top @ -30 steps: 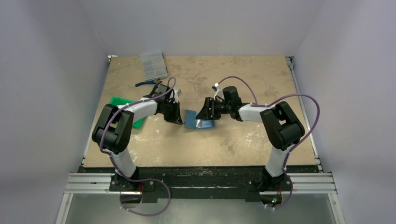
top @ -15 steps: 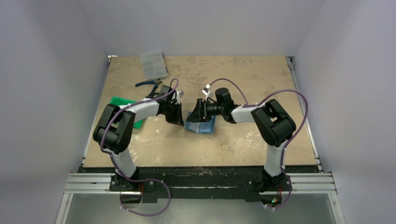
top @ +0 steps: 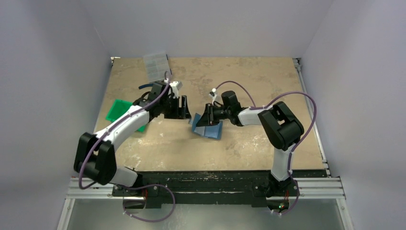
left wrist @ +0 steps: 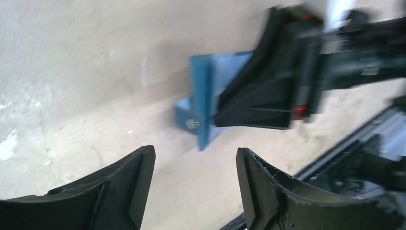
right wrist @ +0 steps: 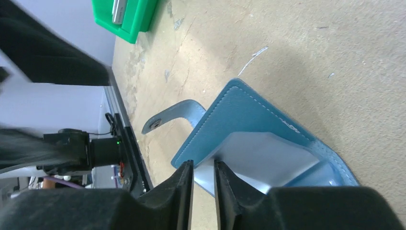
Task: Put the credit cards into the card holder
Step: Pick up the credit card from the storage box.
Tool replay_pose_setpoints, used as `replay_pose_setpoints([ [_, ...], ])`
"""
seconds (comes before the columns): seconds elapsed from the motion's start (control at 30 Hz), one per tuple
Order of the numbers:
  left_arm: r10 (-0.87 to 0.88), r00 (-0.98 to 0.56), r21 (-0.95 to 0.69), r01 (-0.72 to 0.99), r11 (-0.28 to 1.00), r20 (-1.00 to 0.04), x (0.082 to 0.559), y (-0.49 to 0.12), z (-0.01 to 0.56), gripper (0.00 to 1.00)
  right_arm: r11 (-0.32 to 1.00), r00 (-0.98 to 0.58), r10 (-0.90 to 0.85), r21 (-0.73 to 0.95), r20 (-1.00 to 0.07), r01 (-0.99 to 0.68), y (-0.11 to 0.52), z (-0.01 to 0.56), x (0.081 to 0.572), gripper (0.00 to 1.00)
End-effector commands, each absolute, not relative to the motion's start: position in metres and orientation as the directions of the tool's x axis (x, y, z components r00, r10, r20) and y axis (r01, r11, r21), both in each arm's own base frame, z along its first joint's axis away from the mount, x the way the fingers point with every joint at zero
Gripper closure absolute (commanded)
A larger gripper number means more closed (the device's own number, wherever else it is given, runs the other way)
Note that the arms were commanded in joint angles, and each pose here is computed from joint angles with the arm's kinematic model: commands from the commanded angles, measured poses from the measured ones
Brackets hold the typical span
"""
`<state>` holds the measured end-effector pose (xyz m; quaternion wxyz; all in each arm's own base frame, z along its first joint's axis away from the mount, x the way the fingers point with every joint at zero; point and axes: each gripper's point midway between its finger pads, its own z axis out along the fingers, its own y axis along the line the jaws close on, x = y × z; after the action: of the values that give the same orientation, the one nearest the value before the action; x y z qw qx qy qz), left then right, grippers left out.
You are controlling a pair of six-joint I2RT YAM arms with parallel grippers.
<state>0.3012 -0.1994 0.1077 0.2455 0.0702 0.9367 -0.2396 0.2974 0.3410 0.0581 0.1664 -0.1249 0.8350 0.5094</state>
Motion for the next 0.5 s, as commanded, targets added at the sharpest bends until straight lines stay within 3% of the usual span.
replay_pose_setpoints([
  [0.0,-0.092,-0.825,-0.596,0.32,0.737,-0.557,0.298,-0.241,0.169,0.33,0.403,-0.903,-0.054,0.818,-0.426,-0.41,0.344,0.057,0.296,0.73],
  [0.07,-0.094,-0.829,-0.637,0.345,0.689,-0.551,0.296,-0.265,0.173,0.39,0.391,-0.907,-0.05,0.827,-0.419,-0.404,0.345,0.054,0.295,0.76],
  [0.2,-0.08,-0.846,-0.651,0.342,0.677,-0.528,0.301,-0.294,0.163,0.56,0.407,-0.911,-0.038,0.827,-0.41,-0.389,0.344,0.045,0.295,0.99],
  [0.27,-0.09,-0.846,-0.66,0.34,0.67,-0.526,0.306,-0.303,0.16,0.6,0.417,-0.912,-0.04,0.823,-0.407,-0.385,0.343,0.04,0.295,0.99],
  [0.3,-0.099,-0.848,-0.665,0.331,0.669,-0.521,0.309,-0.306,0.157,0.62,0.417,-0.913,-0.043,0.823,-0.405,-0.385,0.342,0.038,0.295,0.91],
  [0.37,-0.112,-0.856,-0.671,0.309,0.674,-0.506,0.315,-0.308,0.15,0.67,0.425,-0.914,-0.052,0.819,-0.403,-0.385,0.34,0.034,0.292,0.6],
  [0.4,-0.115,-0.859,-0.671,0.3,0.678,-0.499,0.317,-0.309,0.146,0.69,0.432,-0.911,-0.054,0.813,-0.408,-0.39,0.338,0.033,0.292,0.5],
  [0.47,-0.129,-0.862,-0.678,0.283,0.679,-0.49,0.319,-0.31,0.142,0.73,0.424,-0.909,-0.058,0.815,-0.412,-0.396,0.337,0.034,0.289,0.49],
])
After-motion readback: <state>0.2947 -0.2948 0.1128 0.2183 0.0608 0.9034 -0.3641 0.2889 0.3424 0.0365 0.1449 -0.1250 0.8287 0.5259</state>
